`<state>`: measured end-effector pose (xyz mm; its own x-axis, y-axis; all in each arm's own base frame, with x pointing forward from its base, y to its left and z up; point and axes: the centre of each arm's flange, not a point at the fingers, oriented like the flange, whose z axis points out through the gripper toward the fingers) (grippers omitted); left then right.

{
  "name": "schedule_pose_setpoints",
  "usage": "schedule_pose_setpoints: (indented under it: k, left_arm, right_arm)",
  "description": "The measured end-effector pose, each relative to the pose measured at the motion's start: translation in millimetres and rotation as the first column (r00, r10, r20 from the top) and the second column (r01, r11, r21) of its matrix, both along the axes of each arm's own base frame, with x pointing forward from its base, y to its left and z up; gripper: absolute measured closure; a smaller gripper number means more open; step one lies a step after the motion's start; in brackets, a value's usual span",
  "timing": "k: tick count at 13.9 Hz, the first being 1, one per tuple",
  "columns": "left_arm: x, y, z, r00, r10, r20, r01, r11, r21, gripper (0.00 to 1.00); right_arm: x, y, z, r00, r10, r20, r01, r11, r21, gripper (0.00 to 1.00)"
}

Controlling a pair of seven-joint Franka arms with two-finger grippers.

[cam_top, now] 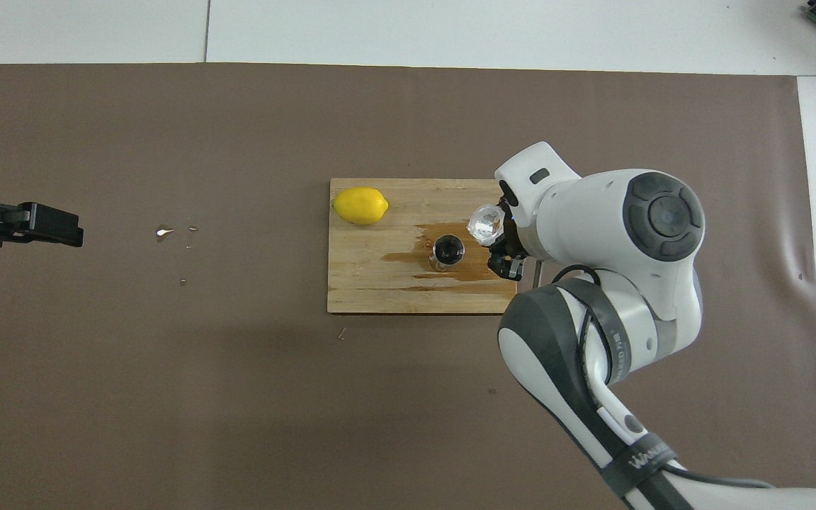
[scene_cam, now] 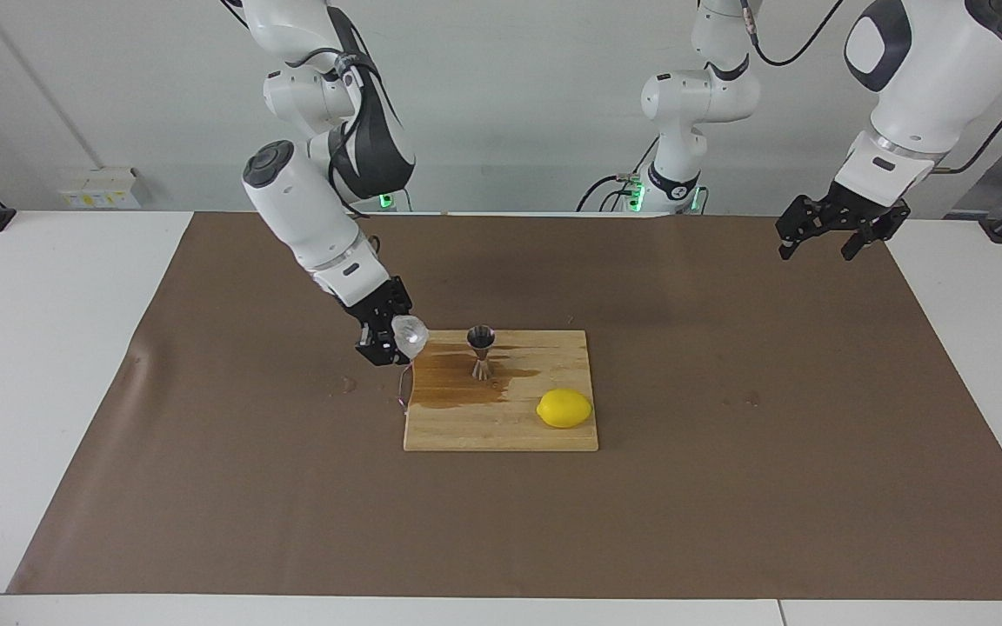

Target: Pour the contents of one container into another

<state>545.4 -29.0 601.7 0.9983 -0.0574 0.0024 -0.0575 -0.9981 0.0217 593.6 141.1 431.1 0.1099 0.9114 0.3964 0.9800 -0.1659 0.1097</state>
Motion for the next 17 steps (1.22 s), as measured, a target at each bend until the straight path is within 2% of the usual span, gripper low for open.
schedule_pose_setpoints:
  k: [3,8,12,17]
  left_arm:
    - [0,0,0,1.0,0.0,0.0,0.0,1.0,0.0,0.0]
    - [0,0,0,1.0,0.0,0.0,0.0,1.0,0.0,0.0]
    - [0,0,0,1.0,0.0,0.0,0.0,1.0,0.0,0.0]
    - [0,0,0,1.0,0.0,0.0,0.0,1.0,0.0,0.0]
  right_arm:
    - [2.7,-22,-23,1.0,0.026,0.002,-0.026,0.998,0.056,0.5]
    - [3.8,-64,-79,0.999,0.038,0.034,-0.043,0.986,0.161,0.5]
    - [-7.6,-104,-120,0.998,0.032,0.057,-0.044,0.97,0.238,0.5]
    - [-14.1,-137,-179,0.994,0.071,0.083,-0.091,0.96,0.265,0.5]
